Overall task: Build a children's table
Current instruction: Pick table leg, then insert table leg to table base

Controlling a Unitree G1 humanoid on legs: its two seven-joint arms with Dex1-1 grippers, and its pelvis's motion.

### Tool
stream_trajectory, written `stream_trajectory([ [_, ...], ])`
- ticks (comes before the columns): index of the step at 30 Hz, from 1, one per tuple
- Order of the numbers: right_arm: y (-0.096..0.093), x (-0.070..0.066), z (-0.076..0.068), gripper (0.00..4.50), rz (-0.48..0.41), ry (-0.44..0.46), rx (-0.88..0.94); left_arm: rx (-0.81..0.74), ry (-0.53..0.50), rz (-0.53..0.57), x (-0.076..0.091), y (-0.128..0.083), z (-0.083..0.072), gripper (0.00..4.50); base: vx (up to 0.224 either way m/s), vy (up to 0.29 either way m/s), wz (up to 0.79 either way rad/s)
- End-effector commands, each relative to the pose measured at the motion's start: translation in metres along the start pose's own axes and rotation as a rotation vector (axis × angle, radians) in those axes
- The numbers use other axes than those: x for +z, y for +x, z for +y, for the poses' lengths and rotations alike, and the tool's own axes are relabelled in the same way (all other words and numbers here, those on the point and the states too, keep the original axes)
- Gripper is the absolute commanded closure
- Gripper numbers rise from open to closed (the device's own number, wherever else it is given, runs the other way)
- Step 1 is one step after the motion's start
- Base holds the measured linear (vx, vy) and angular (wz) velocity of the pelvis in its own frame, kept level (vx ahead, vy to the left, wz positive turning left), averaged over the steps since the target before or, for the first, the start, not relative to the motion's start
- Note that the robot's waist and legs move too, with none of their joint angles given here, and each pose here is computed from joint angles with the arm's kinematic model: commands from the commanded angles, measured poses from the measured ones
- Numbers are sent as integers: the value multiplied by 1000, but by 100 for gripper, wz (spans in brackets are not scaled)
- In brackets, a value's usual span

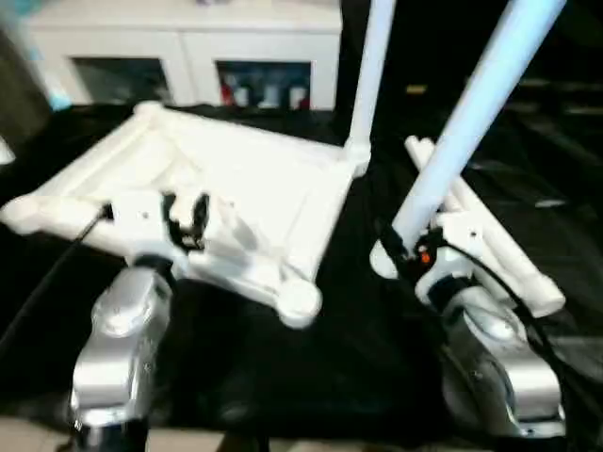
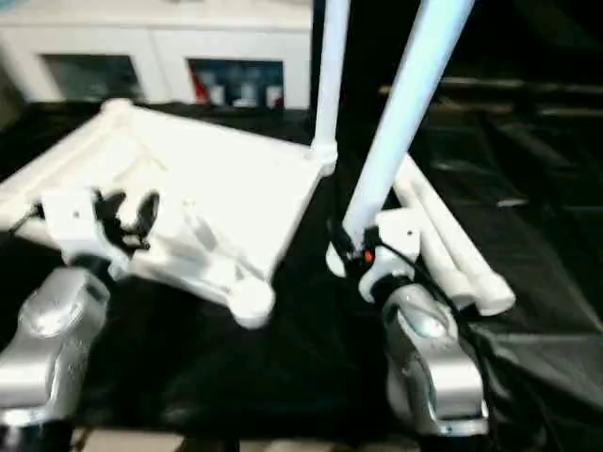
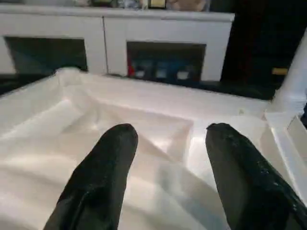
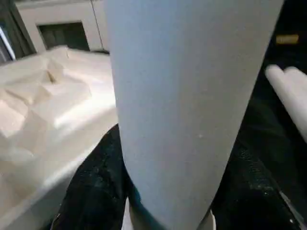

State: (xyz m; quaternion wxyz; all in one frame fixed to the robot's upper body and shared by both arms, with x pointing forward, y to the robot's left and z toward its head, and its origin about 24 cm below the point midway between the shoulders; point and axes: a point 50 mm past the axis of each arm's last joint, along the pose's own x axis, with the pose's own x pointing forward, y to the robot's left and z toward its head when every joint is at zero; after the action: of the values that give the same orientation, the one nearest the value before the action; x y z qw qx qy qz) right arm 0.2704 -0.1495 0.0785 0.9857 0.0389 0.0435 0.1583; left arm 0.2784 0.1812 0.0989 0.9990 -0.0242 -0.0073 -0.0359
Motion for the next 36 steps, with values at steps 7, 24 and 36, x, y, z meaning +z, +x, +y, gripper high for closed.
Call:
stream_trajectory([
  [7, 6, 5, 3, 260, -36, -8, 37, -92, 132, -17, 11, 7, -1, 175, -12, 12, 0],
  [24, -4, 14, -14, 260, 18, -141, 284, -1081, 749, 261, 7, 36, -5, 84, -28, 40, 3],
  [36, -7, 14, -13, 260, 47, -172, 351, -1334, 842, 454, -3, 54, -5, 139, 0, 0, 0],
])
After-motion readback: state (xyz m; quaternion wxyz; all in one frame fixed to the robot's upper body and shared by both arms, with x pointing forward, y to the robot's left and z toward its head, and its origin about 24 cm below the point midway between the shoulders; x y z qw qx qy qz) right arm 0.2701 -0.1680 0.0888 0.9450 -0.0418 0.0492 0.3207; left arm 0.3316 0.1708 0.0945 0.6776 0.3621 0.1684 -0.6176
